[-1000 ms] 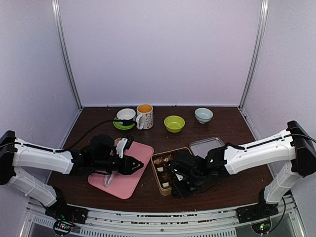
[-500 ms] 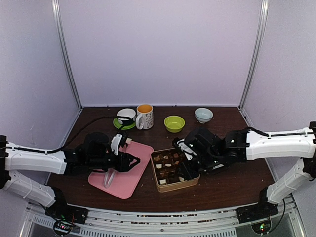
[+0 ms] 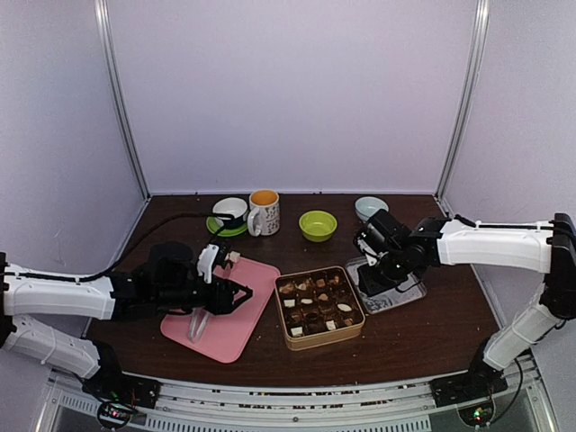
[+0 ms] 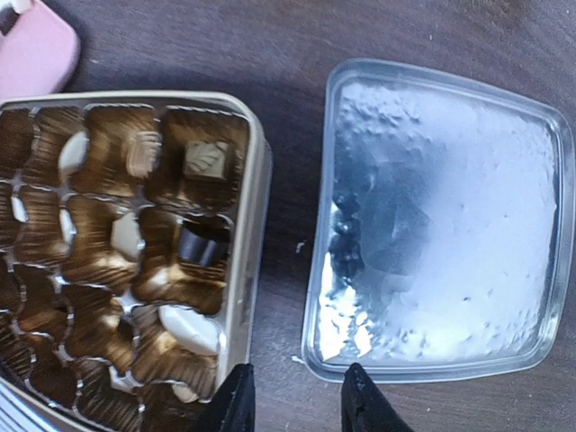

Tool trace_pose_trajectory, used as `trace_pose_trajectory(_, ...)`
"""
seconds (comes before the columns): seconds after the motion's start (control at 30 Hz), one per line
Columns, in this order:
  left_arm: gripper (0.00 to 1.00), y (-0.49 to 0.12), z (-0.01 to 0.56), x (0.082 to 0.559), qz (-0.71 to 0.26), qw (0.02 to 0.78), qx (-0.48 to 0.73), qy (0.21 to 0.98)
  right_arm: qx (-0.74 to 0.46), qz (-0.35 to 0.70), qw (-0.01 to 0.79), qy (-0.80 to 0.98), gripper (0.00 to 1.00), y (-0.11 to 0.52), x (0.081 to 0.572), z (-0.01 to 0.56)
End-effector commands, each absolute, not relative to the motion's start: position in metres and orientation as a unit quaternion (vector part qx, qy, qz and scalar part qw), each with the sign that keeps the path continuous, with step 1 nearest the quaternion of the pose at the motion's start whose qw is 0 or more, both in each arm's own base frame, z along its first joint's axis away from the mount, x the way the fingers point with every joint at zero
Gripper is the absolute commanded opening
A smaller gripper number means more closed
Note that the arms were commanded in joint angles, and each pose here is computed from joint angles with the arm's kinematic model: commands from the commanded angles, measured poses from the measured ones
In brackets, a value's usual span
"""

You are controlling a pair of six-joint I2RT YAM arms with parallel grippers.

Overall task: Pack the chocolate
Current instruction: Pick up the box lid from the center of the board.

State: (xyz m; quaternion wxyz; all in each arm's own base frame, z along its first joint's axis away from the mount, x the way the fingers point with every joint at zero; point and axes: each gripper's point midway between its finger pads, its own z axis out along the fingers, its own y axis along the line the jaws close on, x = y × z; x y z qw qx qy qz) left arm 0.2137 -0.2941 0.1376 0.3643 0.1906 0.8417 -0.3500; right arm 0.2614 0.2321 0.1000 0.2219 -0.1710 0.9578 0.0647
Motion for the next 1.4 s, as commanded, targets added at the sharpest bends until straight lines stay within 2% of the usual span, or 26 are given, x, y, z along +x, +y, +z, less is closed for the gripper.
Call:
trace_pose_trajectory(0.0, 0.50, -0.292, 0.148, 0.217, -0.358, 0.383, 0.184, 0.831, -0.168, 0.018, 0.209, 0.963, 0.33, 0.217, 0.275, 0.079)
trace_pose_trajectory(0.17, 0.55, -0.280, 0.152, 0.218, -0.346, 0.399, 0.170, 0.832, -0.167, 0.021, 0.188, 0.968, 0.33, 0.215, 0.276, 0.056)
trace_pose_trajectory(0.33, 0.67, -0.279, 0.161, 0.217, -0.357, 0.412, 0.172, 0.820, -0.183, 0.038, 0.164, 0.969, 0.32, 0.225, 0.275, 0.039)
trace_pose_trajectory(0.53, 0.68, -0.283, 0.160, 0.217, -0.355, 0.403, 0.176, 0.825, -0.182, 0.027, 0.146, 0.972, 0.31, 0.222, 0.278, 0.018)
trace_pose_trajectory(0.7, 0.68, -0.281, 0.161, 0.218, -0.352, 0.409, 0.175, 0.823, -0.175, 0.022, 0.146, 0.973, 0.24, 0.219, 0.282, 0.011)
trace_pose_trajectory(0.8, 0.69, -0.281, 0.163, 0.219, -0.348, 0.410, 0.178, 0.824, -0.174, 0.031, 0.149, 0.973, 0.09, 0.222, 0.283, 0.010)
trace_pose_trajectory(0.87, 0.69, -0.282, 0.164, 0.220, -0.346, 0.410, 0.180, 0.824, -0.173, 0.034, 0.152, 0.973, 0.05, 0.223, 0.283, 0.011)
trace_pose_trajectory(1.0, 0.69, -0.284, 0.164, 0.221, -0.342, 0.409, 0.185, 0.826, -0.165, 0.032, 0.176, 0.970, 0.00, 0.218, 0.286, 0.025)
trace_pose_trajectory(1.1, 0.69, -0.285, 0.167, 0.222, -0.343, 0.410, 0.186, 0.824, -0.156, 0.026, 0.200, 0.967, 0.00, 0.212, 0.291, 0.044)
trace_pose_trajectory(1.37, 0.71, -0.290, 0.179, 0.223, -0.373, 0.416, 0.163, 0.813, -0.150, 0.048, 0.270, 0.950, 0.00, 0.208, 0.297, 0.126)
